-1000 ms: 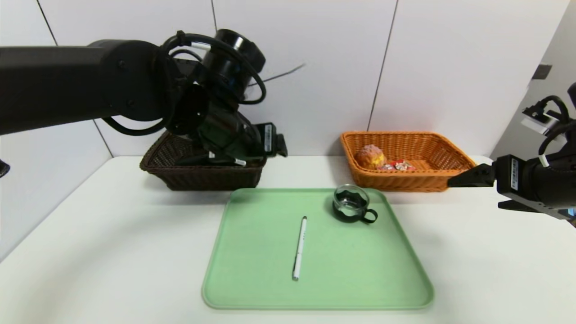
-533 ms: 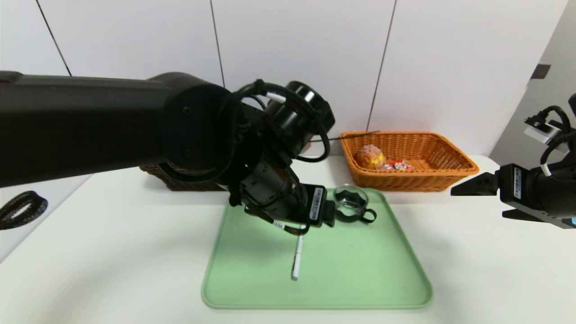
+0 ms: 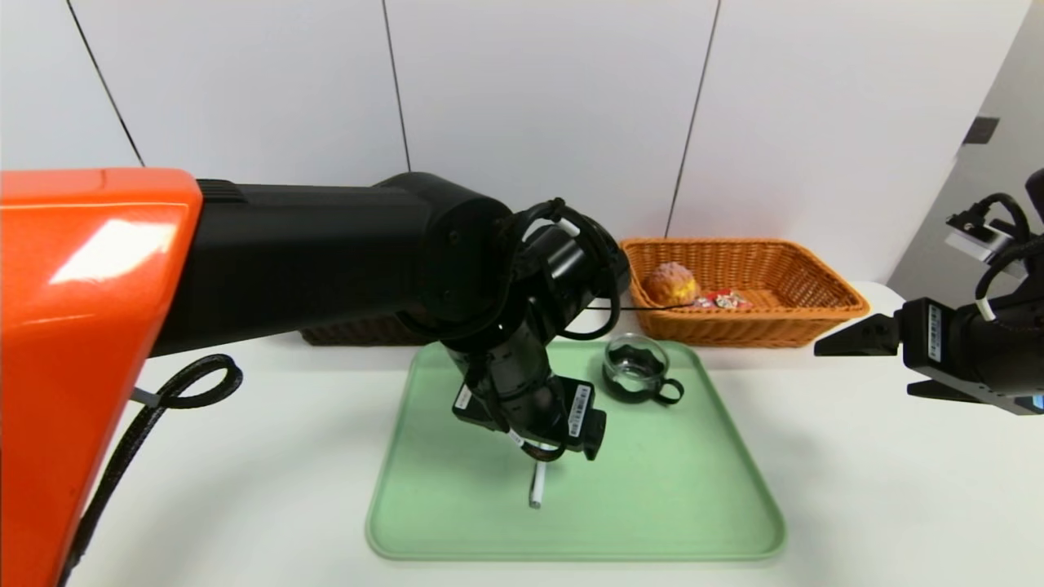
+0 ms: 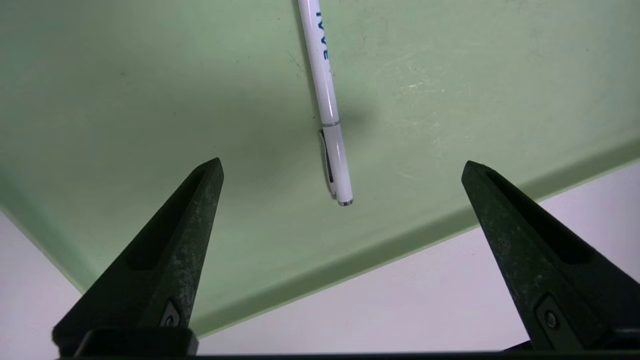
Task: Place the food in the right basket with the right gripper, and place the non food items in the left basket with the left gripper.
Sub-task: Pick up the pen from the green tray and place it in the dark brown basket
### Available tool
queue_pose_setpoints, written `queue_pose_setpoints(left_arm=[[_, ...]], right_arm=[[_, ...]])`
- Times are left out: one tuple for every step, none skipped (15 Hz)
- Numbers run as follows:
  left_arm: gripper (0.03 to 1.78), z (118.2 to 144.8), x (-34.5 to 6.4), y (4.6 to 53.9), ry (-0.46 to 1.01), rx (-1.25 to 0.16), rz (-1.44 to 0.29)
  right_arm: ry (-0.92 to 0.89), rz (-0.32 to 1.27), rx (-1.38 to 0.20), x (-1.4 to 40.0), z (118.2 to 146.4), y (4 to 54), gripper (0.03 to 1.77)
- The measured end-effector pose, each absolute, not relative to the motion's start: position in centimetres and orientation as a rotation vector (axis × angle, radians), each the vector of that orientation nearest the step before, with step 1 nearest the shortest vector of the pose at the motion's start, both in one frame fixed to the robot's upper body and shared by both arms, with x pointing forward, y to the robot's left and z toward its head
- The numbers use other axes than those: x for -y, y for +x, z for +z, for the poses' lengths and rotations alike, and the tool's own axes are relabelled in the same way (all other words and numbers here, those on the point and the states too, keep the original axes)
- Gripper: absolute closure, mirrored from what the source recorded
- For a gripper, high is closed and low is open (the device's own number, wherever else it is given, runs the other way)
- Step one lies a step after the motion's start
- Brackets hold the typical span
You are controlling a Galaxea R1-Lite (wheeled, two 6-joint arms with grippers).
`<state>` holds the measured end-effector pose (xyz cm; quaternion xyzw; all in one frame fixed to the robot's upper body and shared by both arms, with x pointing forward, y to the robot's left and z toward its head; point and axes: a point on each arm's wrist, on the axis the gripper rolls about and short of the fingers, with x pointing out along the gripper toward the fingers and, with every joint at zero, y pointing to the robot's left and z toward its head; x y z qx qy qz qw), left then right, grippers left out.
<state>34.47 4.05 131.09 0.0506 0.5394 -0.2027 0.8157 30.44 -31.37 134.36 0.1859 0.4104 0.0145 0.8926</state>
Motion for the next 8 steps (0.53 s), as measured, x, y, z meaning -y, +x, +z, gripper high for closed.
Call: queue_pose_setpoints(left_arm=[[0.12, 130.9, -3.8, 34.7, 0.113, -1.149, -0.434], [0.12, 130.6, -3.5, 34.9, 0.117, -1.153, -0.434], [0.12, 130.3, -3.4, 35.1, 0.12, -1.157, -0.43], [0.12, 129.9, -3.2, 35.3, 0.125, -1.165, -0.425], [0.12, 129.4, -3.0, 35.5, 0.13, -1.171, -0.42], [0.12, 129.0, -2.9, 35.7, 0.134, -1.176, -0.416], [0.12, 128.6, -2.8, 35.9, 0.139, -1.183, -0.412], [0.12, 128.3, -2.7, 36.0, 0.141, -1.188, -0.409]], right_arm=[[0.386, 0.03, -0.851, 31.4, 134.4, 30.5, 0.09], [0.386, 0.031, -0.847, 31.4, 134.4, 30.5, 0.09], [0.387, 0.034, -0.841, 31.4, 134.5, 30.5, 0.09], [0.387, 0.035, -0.838, 31.3, 134.5, 30.6, 0.09], [0.387, 0.036, -0.836, 31.4, 134.5, 30.6, 0.09], [0.385, 0.037, -0.837, 31.3, 134.5, 30.6, 0.09], [0.384, 0.038, -0.837, 31.3, 134.5, 30.6, 0.09], [0.384, 0.038, -0.836, 31.3, 134.5, 30.6, 0.09]])
